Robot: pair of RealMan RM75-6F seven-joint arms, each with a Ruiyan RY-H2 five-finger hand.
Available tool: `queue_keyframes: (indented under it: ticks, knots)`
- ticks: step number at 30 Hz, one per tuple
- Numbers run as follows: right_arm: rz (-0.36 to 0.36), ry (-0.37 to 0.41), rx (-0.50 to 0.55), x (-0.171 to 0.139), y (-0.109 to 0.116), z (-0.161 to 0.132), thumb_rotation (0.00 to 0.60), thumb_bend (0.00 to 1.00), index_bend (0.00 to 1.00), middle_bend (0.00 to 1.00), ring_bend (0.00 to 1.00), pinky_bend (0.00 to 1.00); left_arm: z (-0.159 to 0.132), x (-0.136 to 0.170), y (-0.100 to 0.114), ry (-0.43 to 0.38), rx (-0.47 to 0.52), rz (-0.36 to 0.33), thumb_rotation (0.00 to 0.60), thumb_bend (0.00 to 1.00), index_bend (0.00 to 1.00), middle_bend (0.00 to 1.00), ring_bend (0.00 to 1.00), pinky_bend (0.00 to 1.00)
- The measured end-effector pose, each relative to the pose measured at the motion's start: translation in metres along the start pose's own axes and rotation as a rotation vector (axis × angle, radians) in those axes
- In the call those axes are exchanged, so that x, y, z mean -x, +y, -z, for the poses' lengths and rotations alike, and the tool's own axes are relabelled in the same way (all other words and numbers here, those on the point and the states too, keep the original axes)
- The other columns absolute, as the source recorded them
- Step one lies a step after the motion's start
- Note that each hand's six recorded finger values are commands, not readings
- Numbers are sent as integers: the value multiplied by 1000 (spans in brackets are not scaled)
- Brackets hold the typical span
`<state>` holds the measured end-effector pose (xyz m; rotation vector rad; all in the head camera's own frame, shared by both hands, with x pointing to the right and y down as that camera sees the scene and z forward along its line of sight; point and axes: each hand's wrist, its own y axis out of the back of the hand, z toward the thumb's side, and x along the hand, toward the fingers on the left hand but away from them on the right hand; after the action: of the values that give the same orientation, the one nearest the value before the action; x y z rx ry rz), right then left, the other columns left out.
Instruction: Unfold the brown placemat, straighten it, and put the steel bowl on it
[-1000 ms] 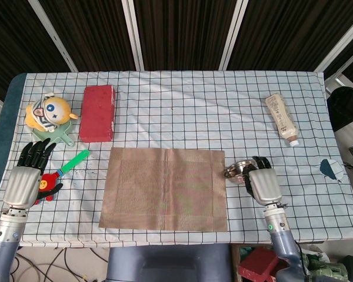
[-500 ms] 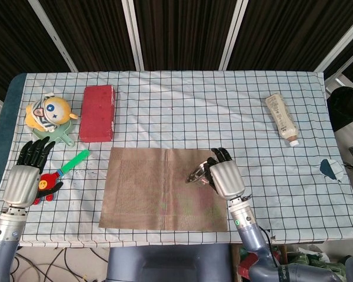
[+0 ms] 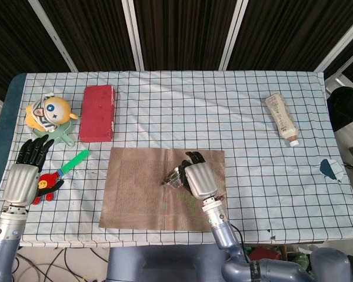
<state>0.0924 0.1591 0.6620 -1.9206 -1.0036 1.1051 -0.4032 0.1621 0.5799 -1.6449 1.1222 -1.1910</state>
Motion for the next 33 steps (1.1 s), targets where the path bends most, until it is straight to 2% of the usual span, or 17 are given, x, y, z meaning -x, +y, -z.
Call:
queue_keyframes:
  ticks: [6, 7, 10, 13, 15, 24, 33]
  knots:
    - [-20, -10, 34, 6, -20, -13, 600, 562, 728, 469, 174, 183, 2, -2, 2, 8, 9, 0, 600, 72, 33, 5, 1, 0]
    - [-22, -14, 35, 6, -22, -13, 600, 539, 728, 461, 175, 183, 3, -2, 2, 8, 10, 1, 600, 72, 33, 5, 1, 0]
    - [-25, -27, 23, 7, -28, -7, 600, 372, 673, 395, 171, 182, 2, -2, 2, 6, 16, 4, 600, 72, 32, 5, 1, 0]
    - [-33, -35, 7, 3, -32, 0, 600, 284, 537, 321, 155, 177, 1, -2, 1, 0, 14, 7, 600, 71, 32, 4, 1, 0]
    - [-34, -38, -3, 0, -31, 5, 600, 257, 465, 283, 142, 175, 0, -2, 0, -5, 12, 10, 600, 71, 32, 4, 1, 0]
    - [-48, -50, 16, -30, -20, 20, 600, 188, 265, 161, 90, 169, -3, 0, -5, -17, -3, 26, 600, 71, 30, 2, 1, 0]
    - [-49, -74, 6, -63, -6, 39, 600, 152, 186, 122, 70, 169, -5, 2, -6, -25, -15, 17, 600, 70, 30, 2, 1, 0]
